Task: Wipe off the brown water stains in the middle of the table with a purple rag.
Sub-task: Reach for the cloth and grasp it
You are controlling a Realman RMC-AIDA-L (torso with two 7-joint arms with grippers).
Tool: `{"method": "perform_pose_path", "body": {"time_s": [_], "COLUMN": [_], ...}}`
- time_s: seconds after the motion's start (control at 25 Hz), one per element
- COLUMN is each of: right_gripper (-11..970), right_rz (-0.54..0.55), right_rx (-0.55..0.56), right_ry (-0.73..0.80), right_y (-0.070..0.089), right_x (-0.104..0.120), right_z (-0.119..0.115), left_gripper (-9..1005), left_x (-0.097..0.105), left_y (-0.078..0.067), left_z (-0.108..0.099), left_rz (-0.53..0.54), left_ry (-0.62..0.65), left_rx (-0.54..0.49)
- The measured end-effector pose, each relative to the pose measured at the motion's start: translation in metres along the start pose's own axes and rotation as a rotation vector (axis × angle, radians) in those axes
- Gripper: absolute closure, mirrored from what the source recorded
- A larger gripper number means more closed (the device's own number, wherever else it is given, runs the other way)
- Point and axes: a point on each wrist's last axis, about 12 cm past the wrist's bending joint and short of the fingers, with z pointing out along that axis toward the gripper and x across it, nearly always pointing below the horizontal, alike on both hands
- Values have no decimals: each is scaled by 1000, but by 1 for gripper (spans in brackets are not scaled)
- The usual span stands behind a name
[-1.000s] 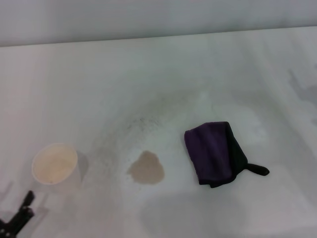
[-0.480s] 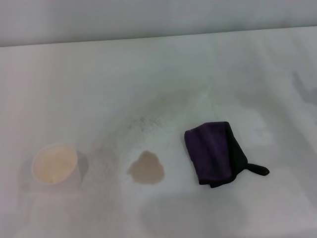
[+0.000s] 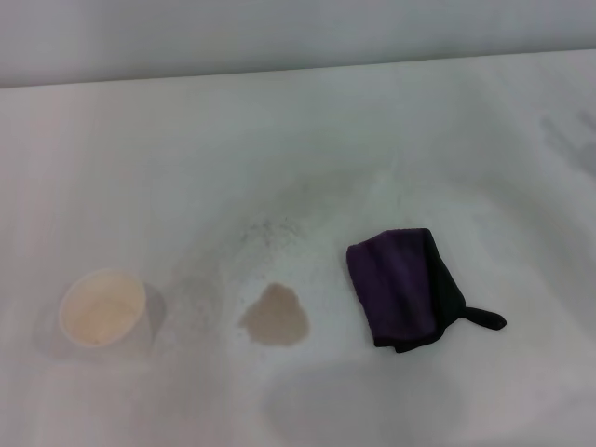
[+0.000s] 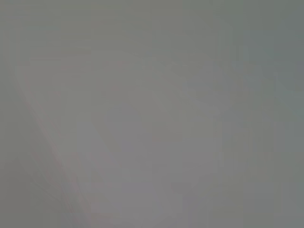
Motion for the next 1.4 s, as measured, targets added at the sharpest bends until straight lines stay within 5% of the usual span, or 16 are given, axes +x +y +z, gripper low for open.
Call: {"method": "perform_pose_path", "body": {"time_s": [0.32, 0.6, 0.8, 1.0, 1.4], "right_gripper": [150, 150, 156, 170, 198], "right_rz": [-29, -214, -348, -422, -467], "right_rx": [65, 100, 43, -11, 10], "right_ry": [354, 675, 850, 968, 1187], "right_y": [7, 69, 133, 179, 220], "right_x": [-63, -86, -68, -39, 21], "right_z": [18, 44, 70, 89, 99], "left_gripper": [102, 102, 102, 101, 103], "left_x": [-8, -13, -14, -14, -14], "left_y": [1, 3, 1, 1, 5], "left_z": [34, 49, 54, 53, 54], "left_rz": [27, 50, 55, 63, 86], "left_ry": [-83, -118, -127, -126, -121], "left_rx": [57, 79, 101, 104, 102]}}
